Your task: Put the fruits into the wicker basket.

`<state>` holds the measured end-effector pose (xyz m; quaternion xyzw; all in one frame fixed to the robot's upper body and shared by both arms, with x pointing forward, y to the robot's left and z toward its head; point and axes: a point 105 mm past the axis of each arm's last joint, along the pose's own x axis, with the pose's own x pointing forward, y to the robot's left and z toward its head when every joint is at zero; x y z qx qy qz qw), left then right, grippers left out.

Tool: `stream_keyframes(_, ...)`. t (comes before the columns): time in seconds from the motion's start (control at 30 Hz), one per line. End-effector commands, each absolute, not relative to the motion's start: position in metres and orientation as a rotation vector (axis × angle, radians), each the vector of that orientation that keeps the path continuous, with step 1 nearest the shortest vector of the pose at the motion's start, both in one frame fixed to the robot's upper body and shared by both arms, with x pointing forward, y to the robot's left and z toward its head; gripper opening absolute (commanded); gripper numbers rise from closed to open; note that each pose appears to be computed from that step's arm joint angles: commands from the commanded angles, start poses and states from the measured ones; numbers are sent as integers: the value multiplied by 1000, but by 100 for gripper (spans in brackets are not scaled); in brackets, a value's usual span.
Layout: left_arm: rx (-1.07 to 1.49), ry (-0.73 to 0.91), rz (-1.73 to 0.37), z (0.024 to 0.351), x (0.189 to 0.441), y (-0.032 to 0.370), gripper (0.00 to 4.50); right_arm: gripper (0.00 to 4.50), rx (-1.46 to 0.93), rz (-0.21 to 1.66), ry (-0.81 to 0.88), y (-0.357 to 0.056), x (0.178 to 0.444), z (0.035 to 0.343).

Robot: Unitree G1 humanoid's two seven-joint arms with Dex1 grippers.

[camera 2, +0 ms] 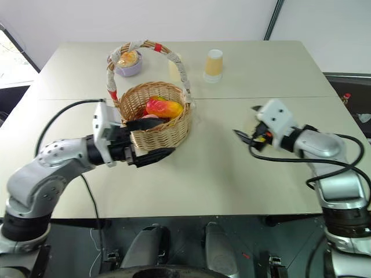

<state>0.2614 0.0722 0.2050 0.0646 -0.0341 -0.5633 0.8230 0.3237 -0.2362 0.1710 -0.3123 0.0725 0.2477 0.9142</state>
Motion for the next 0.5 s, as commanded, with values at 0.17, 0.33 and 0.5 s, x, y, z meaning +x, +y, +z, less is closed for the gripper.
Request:
stream_keyframes(0.17, 197, -112, -1249, 206, 262, 63, 450, 443, -839, 433, 188, -260, 325, 151)
stream_keyframes(0.33, 200, -110, -1239, 205, 264, 66, 450, 443, -849, 402, 173, -263, 334, 146)
stream_keyframes(0.5, 205, -104, -1230, 204, 262, 68, 450, 443, -914, 426, 154, -261, 336, 149)
